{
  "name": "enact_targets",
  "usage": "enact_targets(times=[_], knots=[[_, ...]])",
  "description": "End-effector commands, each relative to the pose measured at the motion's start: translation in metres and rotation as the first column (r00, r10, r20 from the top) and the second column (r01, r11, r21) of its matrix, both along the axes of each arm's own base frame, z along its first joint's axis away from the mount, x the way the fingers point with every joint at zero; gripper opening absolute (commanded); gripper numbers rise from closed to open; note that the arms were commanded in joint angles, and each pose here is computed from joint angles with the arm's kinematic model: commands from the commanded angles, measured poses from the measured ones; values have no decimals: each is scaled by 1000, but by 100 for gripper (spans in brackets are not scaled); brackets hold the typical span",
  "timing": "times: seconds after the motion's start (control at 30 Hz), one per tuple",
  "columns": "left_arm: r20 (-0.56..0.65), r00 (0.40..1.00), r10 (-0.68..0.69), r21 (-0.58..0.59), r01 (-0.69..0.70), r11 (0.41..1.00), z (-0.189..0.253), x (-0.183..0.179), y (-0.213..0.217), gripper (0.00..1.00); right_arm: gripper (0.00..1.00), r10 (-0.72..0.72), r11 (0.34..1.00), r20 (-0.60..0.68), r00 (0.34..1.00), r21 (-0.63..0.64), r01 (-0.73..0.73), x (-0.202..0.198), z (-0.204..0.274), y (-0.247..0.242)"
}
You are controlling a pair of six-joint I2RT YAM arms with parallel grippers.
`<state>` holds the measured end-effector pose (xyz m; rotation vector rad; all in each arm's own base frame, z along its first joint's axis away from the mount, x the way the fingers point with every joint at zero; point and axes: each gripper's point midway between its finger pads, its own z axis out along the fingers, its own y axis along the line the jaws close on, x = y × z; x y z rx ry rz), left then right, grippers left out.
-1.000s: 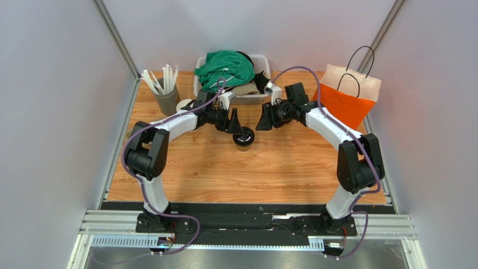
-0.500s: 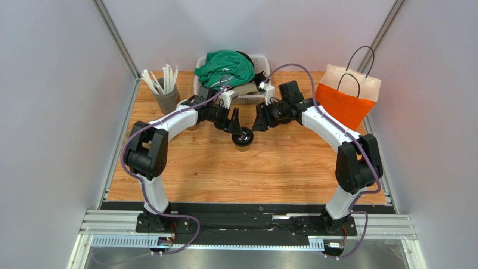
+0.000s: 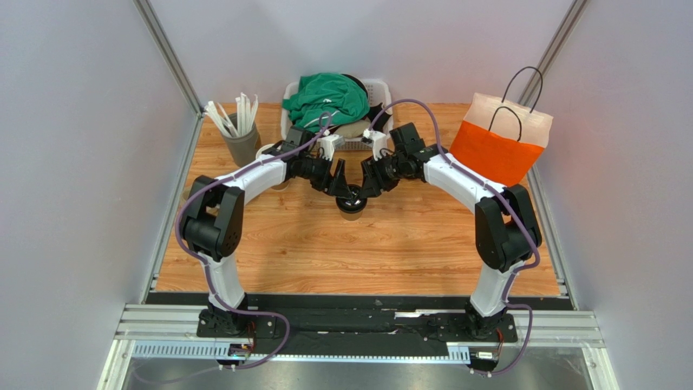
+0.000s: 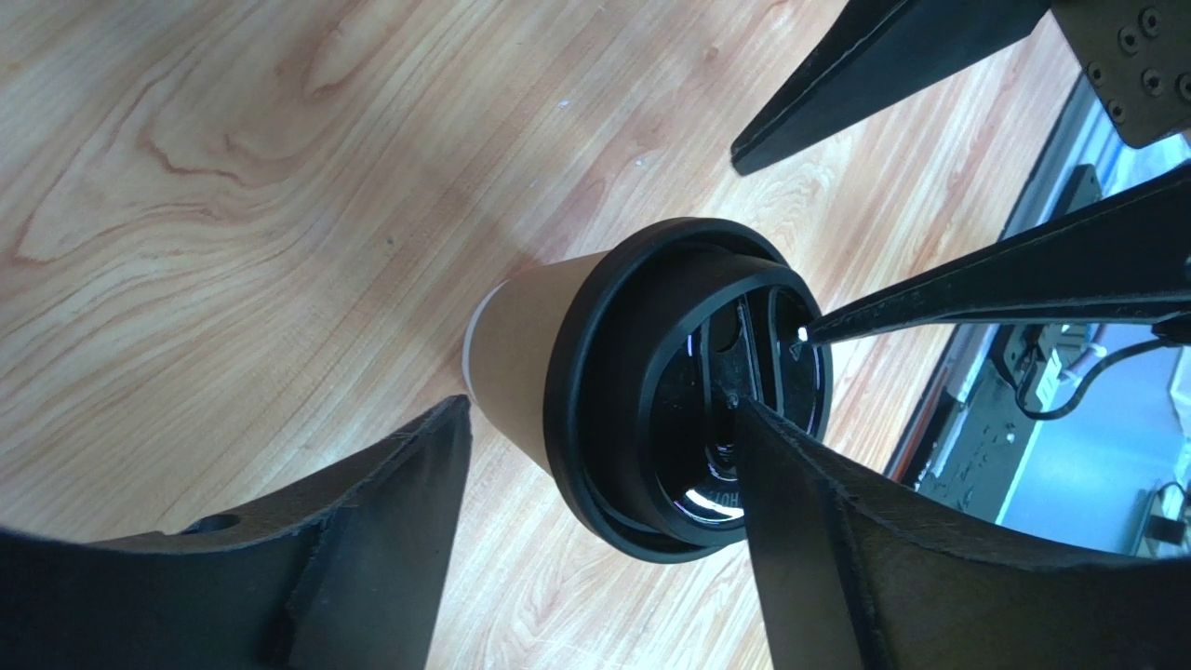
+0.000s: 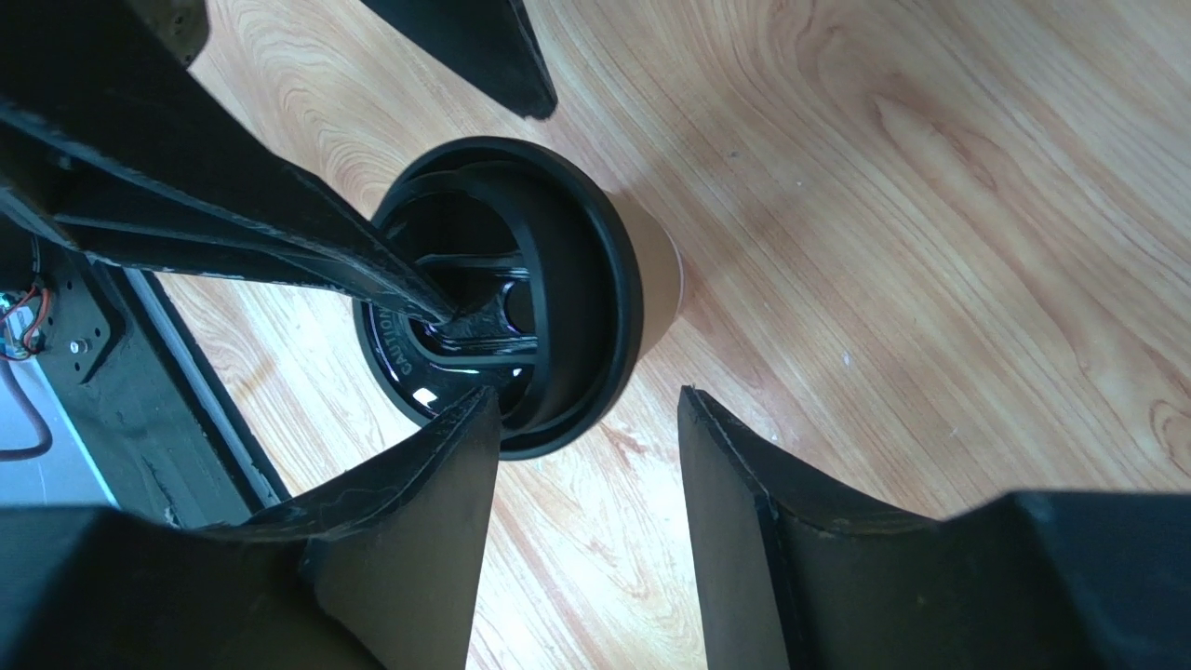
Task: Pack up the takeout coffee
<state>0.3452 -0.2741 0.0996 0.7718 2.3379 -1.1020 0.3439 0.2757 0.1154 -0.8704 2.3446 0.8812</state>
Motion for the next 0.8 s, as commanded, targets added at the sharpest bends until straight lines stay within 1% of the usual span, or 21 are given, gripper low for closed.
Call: enact_targets(times=[0.0, 0.13, 0.4, 0.63, 0.77], knots=[[24, 1000, -12, -17, 12, 1000, 4, 0, -1, 75, 52, 26, 1000, 73, 997, 3, -26, 7, 8, 11], [25, 1000, -5, -5, 5, 1000, -1, 2, 1, 71, 45, 32, 999, 72, 997, 0, -32, 5, 4, 11], [3, 1000, 3, 14, -3, 1000, -15, 2, 3, 66, 37, 55, 998, 46, 997, -28, -54, -2, -12, 15], [-12, 1000, 8, 33, -8, 999, -26, 1, 5, 65, 36, 47, 997, 45, 998, -56, -45, -1, -18, 13], [-14, 1000, 5, 25, -5, 1000, -26, 1, 4, 65, 39, 50, 997, 56, 997, -57, -47, 0, -15, 13]])
